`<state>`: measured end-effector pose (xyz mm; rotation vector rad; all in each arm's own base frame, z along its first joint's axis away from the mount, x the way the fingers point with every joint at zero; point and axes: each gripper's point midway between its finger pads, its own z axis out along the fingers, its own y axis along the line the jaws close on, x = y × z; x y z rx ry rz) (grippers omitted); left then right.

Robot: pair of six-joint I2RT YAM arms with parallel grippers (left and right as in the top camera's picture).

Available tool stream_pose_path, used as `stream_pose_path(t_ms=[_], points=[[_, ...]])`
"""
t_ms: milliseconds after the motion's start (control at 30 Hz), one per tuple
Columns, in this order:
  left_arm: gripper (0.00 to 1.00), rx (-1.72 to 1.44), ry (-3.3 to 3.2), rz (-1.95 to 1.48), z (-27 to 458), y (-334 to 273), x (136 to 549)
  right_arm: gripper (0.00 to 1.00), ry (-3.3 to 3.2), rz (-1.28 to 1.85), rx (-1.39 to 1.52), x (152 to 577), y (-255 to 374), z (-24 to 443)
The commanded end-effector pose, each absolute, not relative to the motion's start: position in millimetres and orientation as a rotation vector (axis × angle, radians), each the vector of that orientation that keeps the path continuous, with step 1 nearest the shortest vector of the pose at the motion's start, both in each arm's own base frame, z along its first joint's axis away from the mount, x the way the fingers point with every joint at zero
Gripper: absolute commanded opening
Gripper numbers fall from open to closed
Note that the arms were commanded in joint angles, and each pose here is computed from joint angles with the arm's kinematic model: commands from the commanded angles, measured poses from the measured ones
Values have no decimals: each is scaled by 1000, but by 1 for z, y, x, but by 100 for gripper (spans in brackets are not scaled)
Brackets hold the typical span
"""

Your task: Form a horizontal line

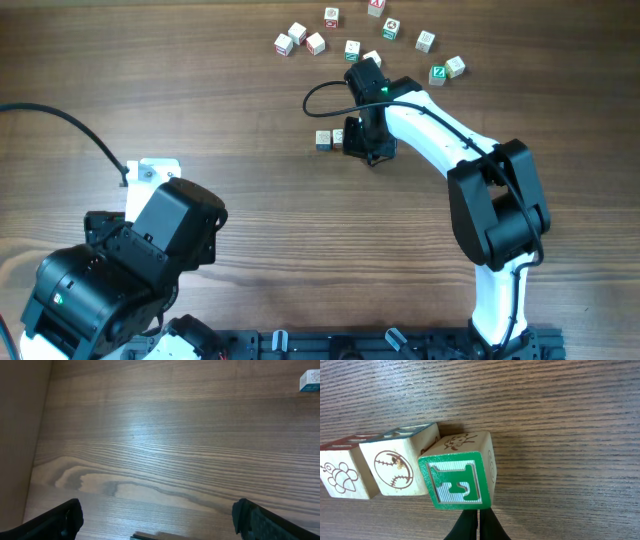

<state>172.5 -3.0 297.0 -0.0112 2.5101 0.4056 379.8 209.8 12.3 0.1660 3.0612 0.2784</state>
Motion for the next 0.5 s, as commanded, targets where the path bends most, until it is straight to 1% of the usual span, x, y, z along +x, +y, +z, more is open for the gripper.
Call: stream_pose_path(t_ms=[0,467], points=[[100,-45,2502,402,298,-1,172,5,3088,272,182,376,209,1],[100,-45,2502,402,298,-1,172,5,3090,311,178,375,213,2]])
